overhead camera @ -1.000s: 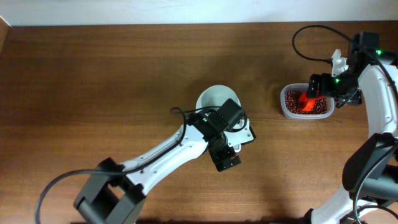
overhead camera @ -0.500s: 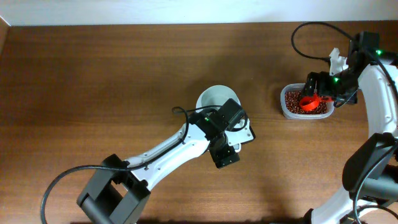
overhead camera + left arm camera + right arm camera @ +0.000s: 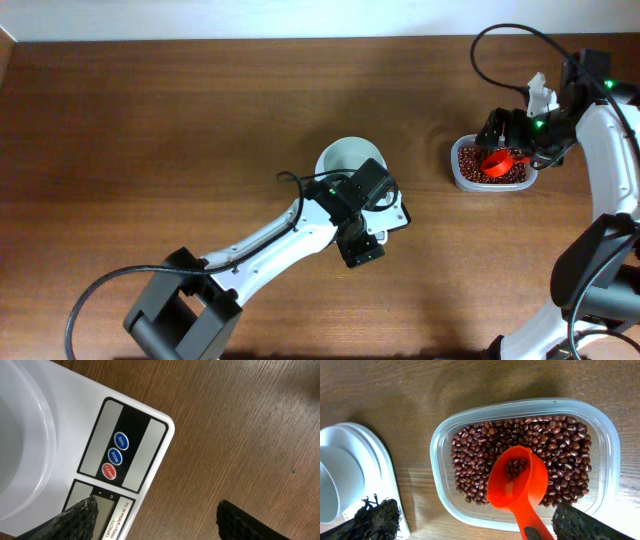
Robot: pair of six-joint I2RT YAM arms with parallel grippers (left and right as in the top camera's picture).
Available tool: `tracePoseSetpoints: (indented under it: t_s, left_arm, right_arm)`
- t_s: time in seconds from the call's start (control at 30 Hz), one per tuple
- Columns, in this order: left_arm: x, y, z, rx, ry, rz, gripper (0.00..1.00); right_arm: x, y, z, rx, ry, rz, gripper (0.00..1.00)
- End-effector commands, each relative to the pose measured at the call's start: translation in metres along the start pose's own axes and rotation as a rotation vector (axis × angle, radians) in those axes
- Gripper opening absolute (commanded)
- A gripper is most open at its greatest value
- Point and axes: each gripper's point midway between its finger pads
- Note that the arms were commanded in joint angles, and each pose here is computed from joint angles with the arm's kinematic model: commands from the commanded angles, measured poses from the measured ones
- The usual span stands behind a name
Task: Scoop item into bowl and weigh 50g on scale
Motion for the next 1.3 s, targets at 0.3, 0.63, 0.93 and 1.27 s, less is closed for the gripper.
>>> tracePoseSetpoints:
  t_s: [0.3,0.63,0.93,1.27]
  left_arm:
    - [-0.0019,0.0001,0.0008,-0.015,0.006,0.004,0.79]
    - [-0.0019,0.0001,0.0008,-0.014,0.006,0.004,0.77]
    - [-0.0019,0.0001,0.0006,-0.014,0.006,0.004,0.76]
    - [-0.0019,0.0,0.0007,-0.014,0.006,0.005,0.75]
  right_arm:
    - [0.0026,0.0031,0.0049,-0.222,0.026,-0.009,0.99]
    - [-0.0047,-0.0005,0.0018,-0.387,0.019,-0.001,0.99]
    - [-0.0046,0.0005,0.0032,-0.443,0.028,-0.003,0.8]
    - [-0.0047,-0.0006,-0.0002,-0.442,0.007,-0.001,0.38]
Point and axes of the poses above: each gripper's point midway between its finger pads, its own x axis back along the fingers, its own z axis along the line the jaws close on, y = z × x, and after that the axes turned 15 degrees about x, right-handed
